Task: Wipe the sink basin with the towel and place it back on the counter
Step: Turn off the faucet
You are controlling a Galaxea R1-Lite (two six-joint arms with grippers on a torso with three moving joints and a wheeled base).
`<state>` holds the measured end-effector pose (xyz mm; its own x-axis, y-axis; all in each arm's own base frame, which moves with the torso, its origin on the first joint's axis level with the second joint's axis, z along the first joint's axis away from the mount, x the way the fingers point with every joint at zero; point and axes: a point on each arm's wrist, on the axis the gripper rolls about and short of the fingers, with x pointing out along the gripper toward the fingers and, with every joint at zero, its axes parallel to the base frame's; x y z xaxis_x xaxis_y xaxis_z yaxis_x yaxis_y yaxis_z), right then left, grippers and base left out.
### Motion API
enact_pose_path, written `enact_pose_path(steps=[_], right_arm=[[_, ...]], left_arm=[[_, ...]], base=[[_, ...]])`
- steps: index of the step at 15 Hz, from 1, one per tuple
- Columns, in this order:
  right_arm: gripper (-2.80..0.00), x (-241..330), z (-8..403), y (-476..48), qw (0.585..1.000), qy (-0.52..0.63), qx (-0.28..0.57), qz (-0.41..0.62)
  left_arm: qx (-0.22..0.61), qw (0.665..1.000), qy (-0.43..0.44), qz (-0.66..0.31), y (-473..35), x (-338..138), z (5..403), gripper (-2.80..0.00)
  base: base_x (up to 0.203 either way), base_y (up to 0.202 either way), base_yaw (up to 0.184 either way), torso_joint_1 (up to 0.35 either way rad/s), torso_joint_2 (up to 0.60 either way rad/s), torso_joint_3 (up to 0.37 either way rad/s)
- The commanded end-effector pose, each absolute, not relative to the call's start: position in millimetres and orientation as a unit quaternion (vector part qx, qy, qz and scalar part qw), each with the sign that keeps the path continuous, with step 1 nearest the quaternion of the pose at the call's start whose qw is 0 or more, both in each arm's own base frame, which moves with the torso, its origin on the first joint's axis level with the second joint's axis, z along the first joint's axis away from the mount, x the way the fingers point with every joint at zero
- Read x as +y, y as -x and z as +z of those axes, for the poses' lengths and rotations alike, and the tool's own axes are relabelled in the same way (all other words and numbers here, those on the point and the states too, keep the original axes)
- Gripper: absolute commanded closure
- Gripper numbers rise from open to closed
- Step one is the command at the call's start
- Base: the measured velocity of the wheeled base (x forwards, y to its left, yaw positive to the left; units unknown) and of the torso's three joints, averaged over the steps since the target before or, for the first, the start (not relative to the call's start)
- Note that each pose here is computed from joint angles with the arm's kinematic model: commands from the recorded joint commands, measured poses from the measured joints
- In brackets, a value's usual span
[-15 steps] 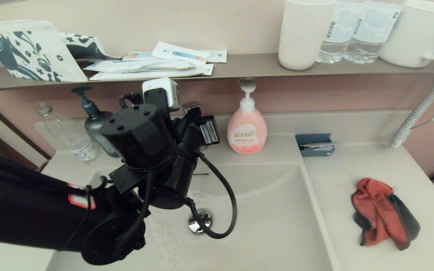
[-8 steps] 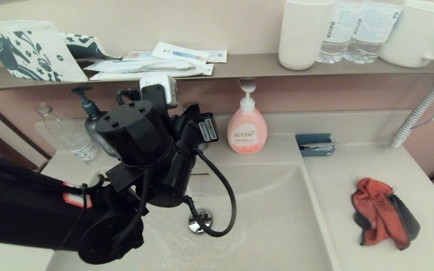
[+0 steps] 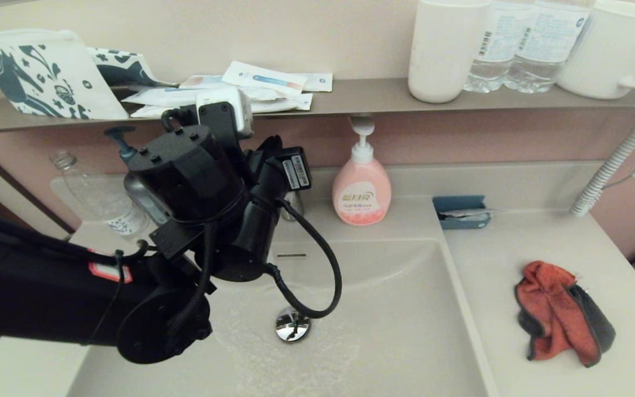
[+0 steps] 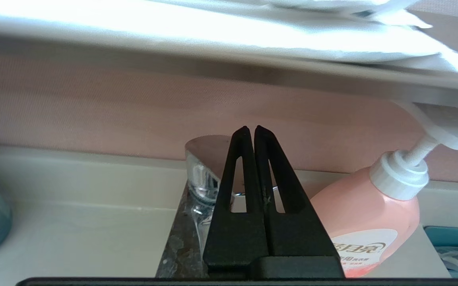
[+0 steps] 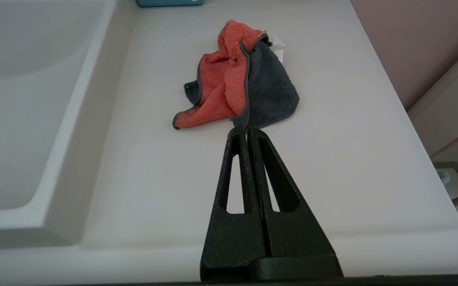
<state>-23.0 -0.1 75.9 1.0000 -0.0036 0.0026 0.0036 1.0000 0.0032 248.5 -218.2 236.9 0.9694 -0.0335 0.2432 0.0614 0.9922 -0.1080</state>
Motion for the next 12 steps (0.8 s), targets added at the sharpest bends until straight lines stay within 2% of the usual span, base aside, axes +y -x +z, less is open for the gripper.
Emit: enact_pose_path(steps=[1, 12], right_arm=[[0.0, 0, 76, 23, 1.0, -0.002, -0.001, -0.002], [0.0, 0, 76, 23, 1.0, -0.002, -0.001, -0.002]], left_arm=[[-0.124, 0.991, 0.054, -0.021, -250, -219, 237, 0.0], [-0.096, 0.995, 0.026, -0.023, -260, -226, 213, 0.0]], base=[[0.0, 0.0, 0.0, 0.0, 0.0, 0.0], [0.0, 0.0, 0.0, 0.0, 0.0, 0.0]])
